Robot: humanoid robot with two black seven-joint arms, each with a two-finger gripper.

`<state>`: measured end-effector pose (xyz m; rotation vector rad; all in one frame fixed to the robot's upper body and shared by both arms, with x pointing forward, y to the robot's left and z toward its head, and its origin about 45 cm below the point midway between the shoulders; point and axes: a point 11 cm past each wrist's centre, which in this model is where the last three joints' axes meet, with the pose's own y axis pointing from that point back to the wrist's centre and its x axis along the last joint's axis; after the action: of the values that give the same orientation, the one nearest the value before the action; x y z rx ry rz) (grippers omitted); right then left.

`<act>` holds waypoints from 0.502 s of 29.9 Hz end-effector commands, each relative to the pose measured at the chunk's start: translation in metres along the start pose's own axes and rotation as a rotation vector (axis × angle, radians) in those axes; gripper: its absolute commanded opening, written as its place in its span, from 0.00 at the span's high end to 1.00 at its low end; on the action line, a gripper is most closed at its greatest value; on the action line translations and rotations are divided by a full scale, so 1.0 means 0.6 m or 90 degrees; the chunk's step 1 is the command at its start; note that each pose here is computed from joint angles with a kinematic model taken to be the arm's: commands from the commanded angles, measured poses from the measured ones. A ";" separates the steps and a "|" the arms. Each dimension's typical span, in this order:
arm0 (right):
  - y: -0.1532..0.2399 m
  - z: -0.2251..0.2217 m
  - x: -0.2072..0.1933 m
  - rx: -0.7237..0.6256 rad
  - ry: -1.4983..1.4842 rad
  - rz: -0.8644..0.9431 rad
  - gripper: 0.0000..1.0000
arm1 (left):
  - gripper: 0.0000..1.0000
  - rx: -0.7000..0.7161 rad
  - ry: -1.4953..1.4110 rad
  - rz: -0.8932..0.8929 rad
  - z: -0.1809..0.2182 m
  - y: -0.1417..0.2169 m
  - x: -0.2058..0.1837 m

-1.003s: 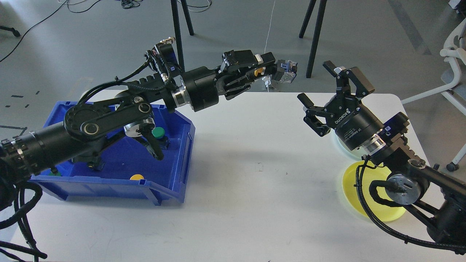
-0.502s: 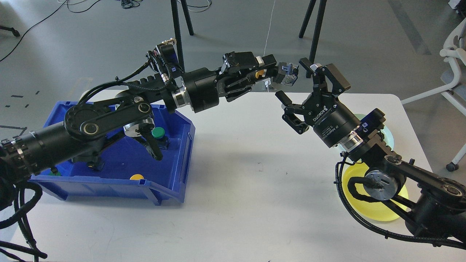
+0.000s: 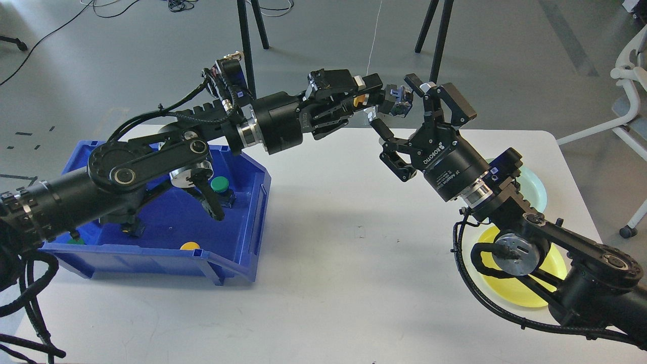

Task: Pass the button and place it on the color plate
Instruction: 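Grasp the yellow button from the left gripper with the right gripper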

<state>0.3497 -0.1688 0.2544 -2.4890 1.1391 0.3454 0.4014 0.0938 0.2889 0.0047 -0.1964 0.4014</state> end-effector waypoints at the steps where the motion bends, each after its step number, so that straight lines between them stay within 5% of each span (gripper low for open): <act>1: 0.000 0.000 -0.001 0.000 0.000 0.000 0.17 | 0.90 0.000 0.000 0.001 0.000 0.000 0.000; 15: -0.002 -0.003 -0.006 0.005 -0.006 -0.008 0.26 | 0.90 -0.001 0.000 0.000 0.001 -0.001 0.000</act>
<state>0.3491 -0.1675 0.2567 -2.4840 1.1260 0.3489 0.4018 0.0934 0.2895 0.0036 -0.1970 0.4022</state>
